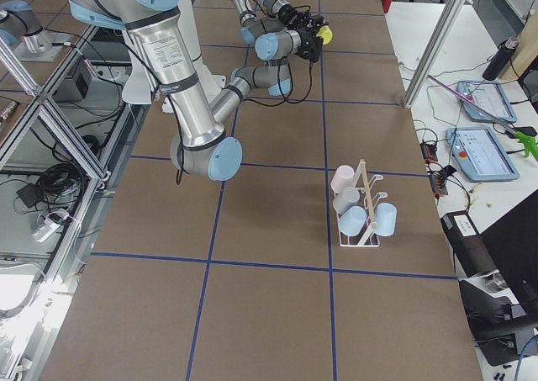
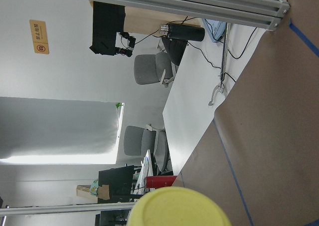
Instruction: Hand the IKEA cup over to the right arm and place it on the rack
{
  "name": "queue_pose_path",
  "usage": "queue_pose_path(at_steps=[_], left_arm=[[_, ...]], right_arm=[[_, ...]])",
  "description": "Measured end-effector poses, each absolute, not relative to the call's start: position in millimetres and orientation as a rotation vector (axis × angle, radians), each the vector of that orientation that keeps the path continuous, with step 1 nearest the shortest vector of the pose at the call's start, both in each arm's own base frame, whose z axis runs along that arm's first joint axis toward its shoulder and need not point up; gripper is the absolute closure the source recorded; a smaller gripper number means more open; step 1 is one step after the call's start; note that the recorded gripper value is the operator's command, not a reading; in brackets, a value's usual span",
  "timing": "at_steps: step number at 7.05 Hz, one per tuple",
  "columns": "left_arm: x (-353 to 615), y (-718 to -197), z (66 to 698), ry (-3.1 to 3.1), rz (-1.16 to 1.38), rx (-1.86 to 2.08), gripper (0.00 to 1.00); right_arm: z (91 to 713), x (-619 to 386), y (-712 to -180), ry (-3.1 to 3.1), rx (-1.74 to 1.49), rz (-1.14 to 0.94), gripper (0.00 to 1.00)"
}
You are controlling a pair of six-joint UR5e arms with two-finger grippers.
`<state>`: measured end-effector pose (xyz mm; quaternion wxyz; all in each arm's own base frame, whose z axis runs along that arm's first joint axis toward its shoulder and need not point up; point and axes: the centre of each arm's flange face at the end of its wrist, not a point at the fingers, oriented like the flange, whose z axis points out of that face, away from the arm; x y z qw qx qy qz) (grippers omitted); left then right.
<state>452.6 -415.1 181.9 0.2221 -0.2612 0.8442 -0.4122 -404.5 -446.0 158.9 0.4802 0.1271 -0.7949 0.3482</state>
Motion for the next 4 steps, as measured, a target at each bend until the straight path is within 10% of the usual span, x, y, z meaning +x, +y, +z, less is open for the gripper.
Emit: queue_pose_path(at_steps=[4], left_arm=[[456.7, -412.1, 182.9, 2.323, -1.14, -0.726, 1.0]], right_arm=[[157.8, -407.4, -443.4, -1.943, 0.295, 0.851, 0.03]])
